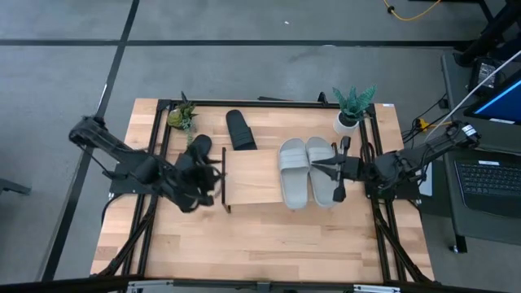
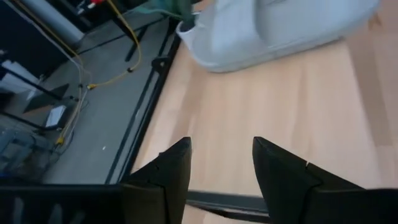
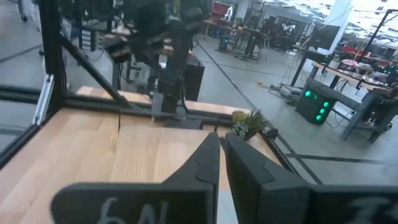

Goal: Pick and place slides into the shelf
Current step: Put the left black slide on the shelf

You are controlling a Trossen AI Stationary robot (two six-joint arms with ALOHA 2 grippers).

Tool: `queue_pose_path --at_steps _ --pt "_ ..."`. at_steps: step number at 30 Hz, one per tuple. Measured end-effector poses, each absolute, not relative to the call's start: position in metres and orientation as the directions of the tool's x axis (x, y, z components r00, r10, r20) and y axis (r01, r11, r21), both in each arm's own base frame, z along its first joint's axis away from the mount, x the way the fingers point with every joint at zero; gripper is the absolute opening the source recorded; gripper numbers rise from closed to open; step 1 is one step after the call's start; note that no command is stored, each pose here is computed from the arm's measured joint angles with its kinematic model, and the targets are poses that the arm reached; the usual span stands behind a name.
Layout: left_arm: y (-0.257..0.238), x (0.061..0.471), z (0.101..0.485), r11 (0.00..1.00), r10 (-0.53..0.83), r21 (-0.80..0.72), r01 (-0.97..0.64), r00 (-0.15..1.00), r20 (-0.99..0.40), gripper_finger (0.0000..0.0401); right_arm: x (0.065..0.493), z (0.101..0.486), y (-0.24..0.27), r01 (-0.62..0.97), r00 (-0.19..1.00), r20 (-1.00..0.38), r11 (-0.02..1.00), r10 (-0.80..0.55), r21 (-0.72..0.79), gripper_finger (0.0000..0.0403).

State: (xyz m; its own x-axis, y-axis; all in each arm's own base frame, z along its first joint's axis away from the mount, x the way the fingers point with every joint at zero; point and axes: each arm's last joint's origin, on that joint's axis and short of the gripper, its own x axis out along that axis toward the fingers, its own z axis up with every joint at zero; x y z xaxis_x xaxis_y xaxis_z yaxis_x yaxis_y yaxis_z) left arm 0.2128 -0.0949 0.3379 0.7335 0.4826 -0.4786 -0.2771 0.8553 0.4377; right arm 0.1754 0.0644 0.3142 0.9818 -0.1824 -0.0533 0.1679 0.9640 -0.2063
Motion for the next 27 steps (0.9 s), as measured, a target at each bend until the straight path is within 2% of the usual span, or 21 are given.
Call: queue_pose_path --at_steps 6,11,17,22,27 --pt "-0.074 0.186 0.334 0.87 0.473 0.386 -0.306 0.737 -0.483 0.0147 0.175 0.32 0.064 0.168 0.982 -0.054 0.965 -0.182 -0.204 0.0029" --pt "-0.063 0.166 0.332 0.873 0.464 0.393 -0.287 0.737 -0.491 0.0102 0.175 0.32 0.064 0.168 0.982 -0.055 0.963 -0.183 -0.209 0.0029" --pt "-0.056 0.147 0.335 0.916 0.372 0.352 -0.194 0.74 -0.561 0.0044 0.175 0.32 0.064 0.163 0.982 -0.056 0.953 -0.183 -0.255 0.0029" --pt "-0.046 0.136 0.336 0.908 0.394 0.364 -0.208 0.719 -0.572 0.0014 0.175 0.32 0.064 0.163 0.982 -0.056 0.952 -0.183 -0.258 0.0029" --pt "-0.035 0.131 0.335 0.889 0.443 0.383 -0.249 0.678 -0.587 0.0005 0.175 0.32 0.064 0.162 0.981 -0.059 0.952 -0.183 -0.261 0.0029"
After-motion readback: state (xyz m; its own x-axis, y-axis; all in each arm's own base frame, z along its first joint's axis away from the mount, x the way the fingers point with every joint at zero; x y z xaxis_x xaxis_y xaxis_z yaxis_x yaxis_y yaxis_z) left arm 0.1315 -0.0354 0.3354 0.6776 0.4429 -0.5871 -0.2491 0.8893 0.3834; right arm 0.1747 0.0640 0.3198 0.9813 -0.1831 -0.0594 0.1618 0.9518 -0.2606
